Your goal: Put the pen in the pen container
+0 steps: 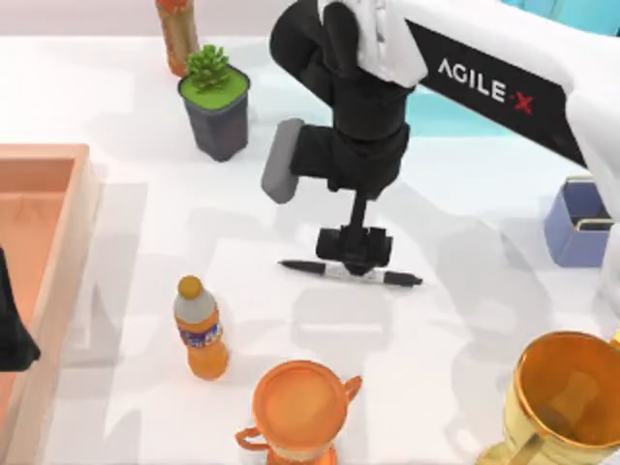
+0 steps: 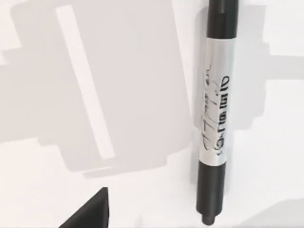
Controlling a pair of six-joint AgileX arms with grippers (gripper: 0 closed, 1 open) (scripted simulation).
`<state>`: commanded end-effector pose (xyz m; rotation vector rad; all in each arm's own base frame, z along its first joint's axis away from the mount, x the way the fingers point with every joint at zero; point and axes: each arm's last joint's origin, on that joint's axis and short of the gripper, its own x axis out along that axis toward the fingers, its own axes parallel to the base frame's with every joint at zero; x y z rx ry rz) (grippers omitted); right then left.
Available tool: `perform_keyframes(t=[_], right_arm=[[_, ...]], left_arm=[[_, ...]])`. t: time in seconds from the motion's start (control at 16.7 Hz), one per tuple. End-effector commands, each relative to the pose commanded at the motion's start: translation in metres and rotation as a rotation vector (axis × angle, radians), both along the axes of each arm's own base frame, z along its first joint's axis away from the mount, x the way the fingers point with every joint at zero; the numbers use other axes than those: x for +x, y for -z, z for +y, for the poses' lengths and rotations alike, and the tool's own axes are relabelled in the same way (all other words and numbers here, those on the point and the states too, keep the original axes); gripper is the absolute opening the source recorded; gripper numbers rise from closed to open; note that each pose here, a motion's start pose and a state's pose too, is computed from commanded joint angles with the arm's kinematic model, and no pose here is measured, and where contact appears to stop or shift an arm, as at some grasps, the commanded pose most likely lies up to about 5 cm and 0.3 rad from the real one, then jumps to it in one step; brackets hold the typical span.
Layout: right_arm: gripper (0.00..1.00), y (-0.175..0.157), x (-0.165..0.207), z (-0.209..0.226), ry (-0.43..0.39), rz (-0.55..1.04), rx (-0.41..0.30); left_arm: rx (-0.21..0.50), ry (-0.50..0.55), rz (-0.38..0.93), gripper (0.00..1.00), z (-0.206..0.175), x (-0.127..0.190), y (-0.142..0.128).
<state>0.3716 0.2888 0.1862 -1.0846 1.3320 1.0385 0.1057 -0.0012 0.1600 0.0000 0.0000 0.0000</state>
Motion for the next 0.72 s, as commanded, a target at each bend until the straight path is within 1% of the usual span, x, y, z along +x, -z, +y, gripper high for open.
perform_keyframes(t=[0.18, 0.42, 0.54, 0.72], right_arm=[[1.00, 0.021, 0.000, 0.001, -0.004, 0.004, -0.004], [1.00, 0.072, 0.001, 0.000, -0.004, -0.010, 0.007], [1.00, 0.092, -0.001, -0.002, -0.004, -0.004, 0.002], [1.00, 0.099, -0.002, -0.002, -0.005, 0.000, 0.000]], left_arm=[[0.000, 0.000, 0.000, 1.00, 0.000, 0.000, 0.000], [0.000, 0.000, 0.000, 1.00, 0.000, 0.000, 0.000], [0.000, 0.000, 0.000, 1.00, 0.000, 0.000, 0.000], [0.000, 0.000, 0.000, 1.00, 0.000, 0.000, 0.000]])
